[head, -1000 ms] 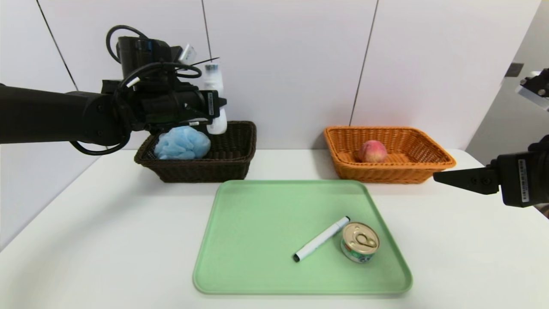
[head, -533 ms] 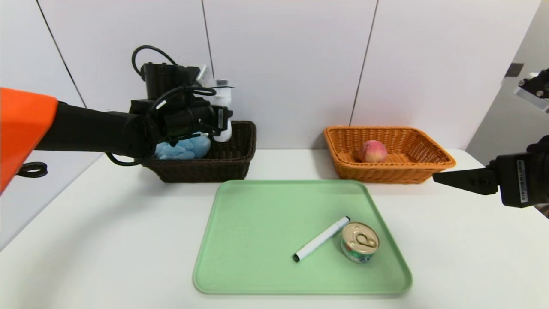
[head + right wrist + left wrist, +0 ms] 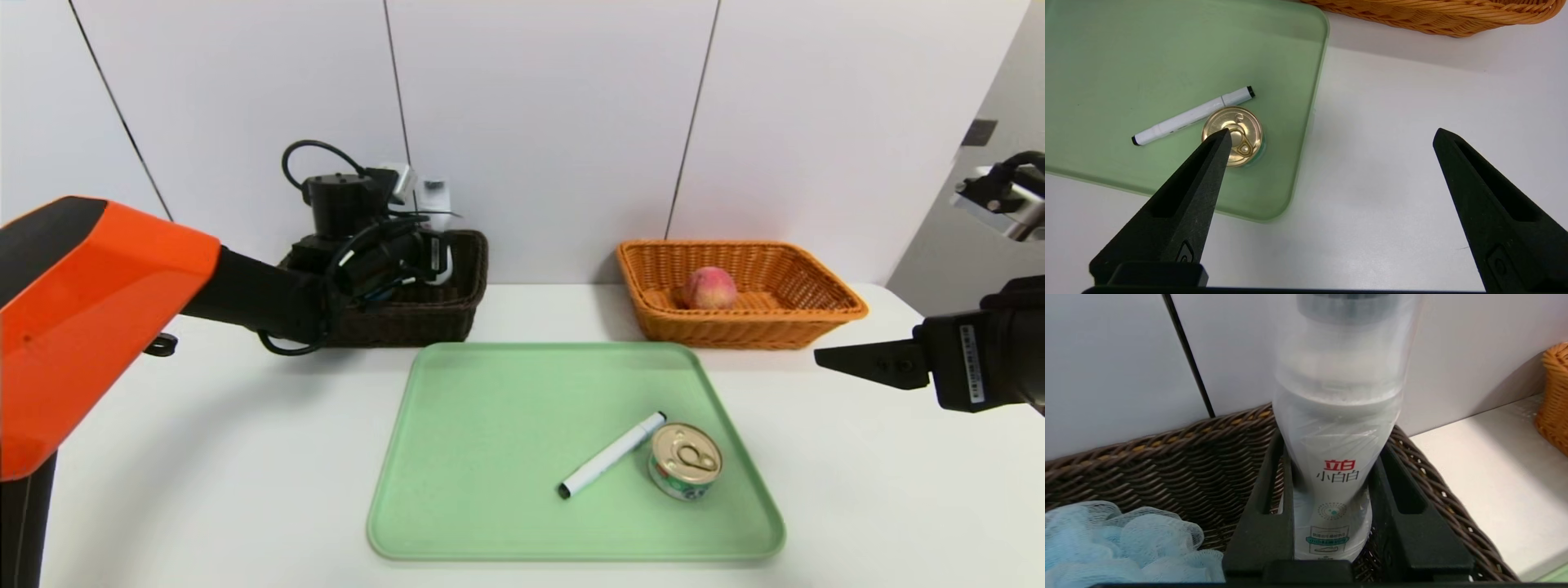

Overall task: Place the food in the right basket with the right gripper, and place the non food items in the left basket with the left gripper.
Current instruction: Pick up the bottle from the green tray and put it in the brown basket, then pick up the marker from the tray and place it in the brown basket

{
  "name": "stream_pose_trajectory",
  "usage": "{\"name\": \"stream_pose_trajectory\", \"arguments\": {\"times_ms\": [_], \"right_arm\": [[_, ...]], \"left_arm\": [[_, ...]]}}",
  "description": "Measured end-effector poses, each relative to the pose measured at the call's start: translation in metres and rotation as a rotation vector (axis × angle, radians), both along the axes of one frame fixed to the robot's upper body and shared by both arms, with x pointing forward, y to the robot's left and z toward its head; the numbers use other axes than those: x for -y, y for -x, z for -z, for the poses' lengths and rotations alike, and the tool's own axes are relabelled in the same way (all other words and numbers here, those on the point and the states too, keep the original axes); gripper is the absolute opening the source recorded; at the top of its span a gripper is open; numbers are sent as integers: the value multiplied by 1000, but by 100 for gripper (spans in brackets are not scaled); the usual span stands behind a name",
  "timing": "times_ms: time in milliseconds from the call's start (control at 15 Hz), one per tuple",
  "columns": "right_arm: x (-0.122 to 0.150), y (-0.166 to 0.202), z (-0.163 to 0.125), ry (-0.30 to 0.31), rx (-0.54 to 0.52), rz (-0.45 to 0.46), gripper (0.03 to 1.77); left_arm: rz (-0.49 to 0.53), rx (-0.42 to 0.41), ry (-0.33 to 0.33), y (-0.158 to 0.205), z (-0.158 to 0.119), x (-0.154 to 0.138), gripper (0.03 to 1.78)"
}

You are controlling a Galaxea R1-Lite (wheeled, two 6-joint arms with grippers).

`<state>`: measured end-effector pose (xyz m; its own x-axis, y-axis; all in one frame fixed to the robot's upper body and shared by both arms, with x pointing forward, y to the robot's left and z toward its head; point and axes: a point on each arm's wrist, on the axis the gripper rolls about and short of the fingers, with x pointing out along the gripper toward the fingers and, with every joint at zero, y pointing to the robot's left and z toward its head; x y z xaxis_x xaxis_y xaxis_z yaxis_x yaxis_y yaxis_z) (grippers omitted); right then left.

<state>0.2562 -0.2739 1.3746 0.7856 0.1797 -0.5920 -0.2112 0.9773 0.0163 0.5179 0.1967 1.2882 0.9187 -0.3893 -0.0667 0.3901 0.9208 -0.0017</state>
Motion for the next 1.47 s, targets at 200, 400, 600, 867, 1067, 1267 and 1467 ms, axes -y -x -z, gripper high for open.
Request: {"name": "stream_pose_trajectory", "arguments": {"times_ms": [200, 400, 600, 867, 1067, 1267, 1467], "right_arm": [[-1, -3, 2, 4, -9, 3, 170], [-1, -5, 3, 8, -16, 5, 170], [-2, -6, 4, 9, -19, 6, 170], [-2, -7, 4, 8, -19, 7, 170], [-2, -6, 3, 5, -18, 8, 170], [0, -6, 4, 4, -18, 15, 170], [2, -7, 2, -8, 0, 33, 170]], "left_arm": [[0, -28, -6, -5, 15, 1, 54], [1, -42, -10, -8, 21, 1, 67], [-2, -43, -10, -8, 23, 1, 100], [-9, -30, -6, -5, 15, -2, 129], [-15, -2, 0, 6, -4, -8, 142], [-15, 26, 7, 25, -29, -14, 151], [12, -31, -8, 55, -47, -12, 157]]}}
